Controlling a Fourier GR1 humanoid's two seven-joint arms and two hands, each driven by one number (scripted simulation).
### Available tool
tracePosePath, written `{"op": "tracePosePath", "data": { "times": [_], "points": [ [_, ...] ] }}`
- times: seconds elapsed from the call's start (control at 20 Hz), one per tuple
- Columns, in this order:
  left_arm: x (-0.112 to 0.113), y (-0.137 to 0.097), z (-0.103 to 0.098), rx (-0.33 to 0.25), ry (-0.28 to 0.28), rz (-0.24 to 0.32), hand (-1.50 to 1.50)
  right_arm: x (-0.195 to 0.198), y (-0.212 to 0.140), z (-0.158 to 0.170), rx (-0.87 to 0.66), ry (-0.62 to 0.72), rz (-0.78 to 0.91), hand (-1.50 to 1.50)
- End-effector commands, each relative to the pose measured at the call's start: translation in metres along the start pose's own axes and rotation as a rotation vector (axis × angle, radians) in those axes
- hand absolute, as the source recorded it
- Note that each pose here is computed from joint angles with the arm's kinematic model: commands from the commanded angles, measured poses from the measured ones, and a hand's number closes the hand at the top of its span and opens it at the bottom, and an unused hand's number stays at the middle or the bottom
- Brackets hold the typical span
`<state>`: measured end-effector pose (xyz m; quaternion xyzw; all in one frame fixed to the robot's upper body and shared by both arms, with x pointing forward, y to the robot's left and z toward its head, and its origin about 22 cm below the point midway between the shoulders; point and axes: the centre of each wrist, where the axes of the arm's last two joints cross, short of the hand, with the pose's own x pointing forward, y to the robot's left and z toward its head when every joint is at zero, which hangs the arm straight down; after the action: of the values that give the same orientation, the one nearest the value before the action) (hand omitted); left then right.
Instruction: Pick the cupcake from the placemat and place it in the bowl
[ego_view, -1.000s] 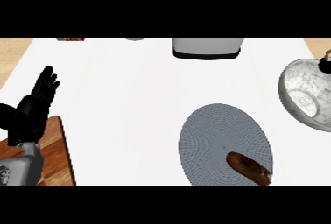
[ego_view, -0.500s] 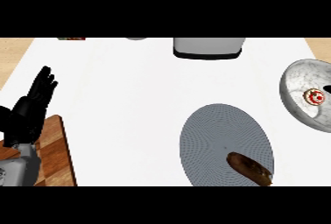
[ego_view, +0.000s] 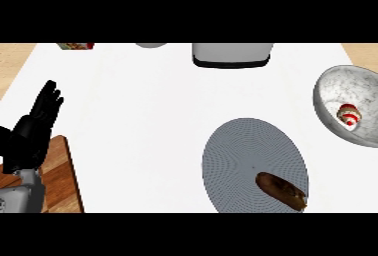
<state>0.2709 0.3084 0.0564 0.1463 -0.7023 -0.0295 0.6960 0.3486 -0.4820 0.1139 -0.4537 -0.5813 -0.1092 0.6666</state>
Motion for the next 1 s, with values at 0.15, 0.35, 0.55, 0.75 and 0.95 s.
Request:
{"op": "tracePosePath", "data": {
  "times": [0.15, 0.35, 0.55, 0.75, 0.95],
  "points": [
    [0.007, 0.013, -0.007, 0.021, 0.013, 0.010, 0.00, -0.051, -0.068, 0.006, -0.082, -0.008, -0.279, -1.50],
    [0.002, -0.003, -0.006, 0.022, 0.008, -0.013, 0.00, -0.066, -0.118, 0.012, -0.040, 0.021, -0.289, -1.50],
    [0.002, 0.004, 0.009, -0.001, 0.001, 0.015, 0.00, -0.122, -0.154, 0.051, -0.047, 0.000, -0.319, -1.50],
    [0.012, 0.006, 0.008, 0.005, 0.003, 0.001, 0.00, -0.135, -0.197, 0.063, 0.025, -0.006, -0.406, -1.50],
    [0.002, 0.008, 0.009, 0.006, 0.006, -0.010, 0.00, -0.141, -0.210, 0.082, 0.024, -0.055, -0.433, -1.50]
  ]
}}
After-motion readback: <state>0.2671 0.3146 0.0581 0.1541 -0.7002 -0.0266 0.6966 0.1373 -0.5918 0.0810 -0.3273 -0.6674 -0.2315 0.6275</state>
